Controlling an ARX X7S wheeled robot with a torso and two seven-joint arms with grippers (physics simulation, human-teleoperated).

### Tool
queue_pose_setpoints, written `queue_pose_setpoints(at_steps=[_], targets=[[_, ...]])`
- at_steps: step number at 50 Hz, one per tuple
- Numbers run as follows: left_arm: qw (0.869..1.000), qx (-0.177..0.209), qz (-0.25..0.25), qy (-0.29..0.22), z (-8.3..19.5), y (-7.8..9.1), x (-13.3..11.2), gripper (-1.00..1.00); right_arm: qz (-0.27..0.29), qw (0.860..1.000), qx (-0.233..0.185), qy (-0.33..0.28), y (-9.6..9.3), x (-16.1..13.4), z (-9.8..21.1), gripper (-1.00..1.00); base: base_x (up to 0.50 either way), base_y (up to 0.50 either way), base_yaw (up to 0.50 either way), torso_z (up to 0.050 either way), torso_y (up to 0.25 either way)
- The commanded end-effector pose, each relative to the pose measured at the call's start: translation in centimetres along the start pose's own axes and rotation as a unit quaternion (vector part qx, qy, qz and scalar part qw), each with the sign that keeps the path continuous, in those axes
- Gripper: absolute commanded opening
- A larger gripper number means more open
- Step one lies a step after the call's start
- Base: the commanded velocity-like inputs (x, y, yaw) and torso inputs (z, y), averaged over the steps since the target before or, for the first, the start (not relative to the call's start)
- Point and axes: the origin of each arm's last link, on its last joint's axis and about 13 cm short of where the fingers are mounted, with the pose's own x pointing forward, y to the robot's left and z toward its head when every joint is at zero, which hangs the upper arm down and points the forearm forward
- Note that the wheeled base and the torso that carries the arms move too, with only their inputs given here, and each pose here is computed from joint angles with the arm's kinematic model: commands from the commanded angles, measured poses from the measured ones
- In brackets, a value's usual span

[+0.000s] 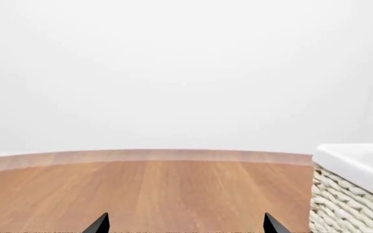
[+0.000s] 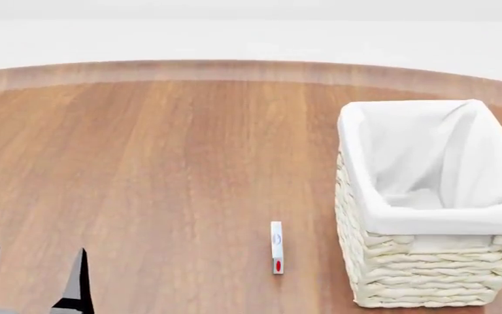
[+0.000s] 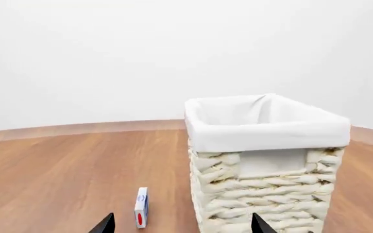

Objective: Pick up the tomato sauce, and put it in the basket.

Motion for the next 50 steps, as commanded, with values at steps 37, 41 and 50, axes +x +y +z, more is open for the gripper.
queue_pose_setpoints(at_steps=[37,41,50], targets=[[1.000,0.000,-0.006,0.008,-0.9,-0.3,0.2,1.00,0.001,0.995,0.006,0.102,1.6,-9.2,-5.9,1.00,0.00,0.00,0.00,0.000,0.000],[1.000,-0.001,-0.006,0.010,-1.1,-0.3,0.2,1.00,0.003,0.994,0.009,0.105,1.7,-9.6,-6.0,1.00,0.00,0.00,0.00,0.000,0.000],[1.000,-0.002,-0.005,0.009,-1.1,-0.2,0.1,1.00,0.006,0.993,0.009,0.118,1.8,-10.2,-6.9,1.00,0.00,0.00,0.00,0.000,0.000]])
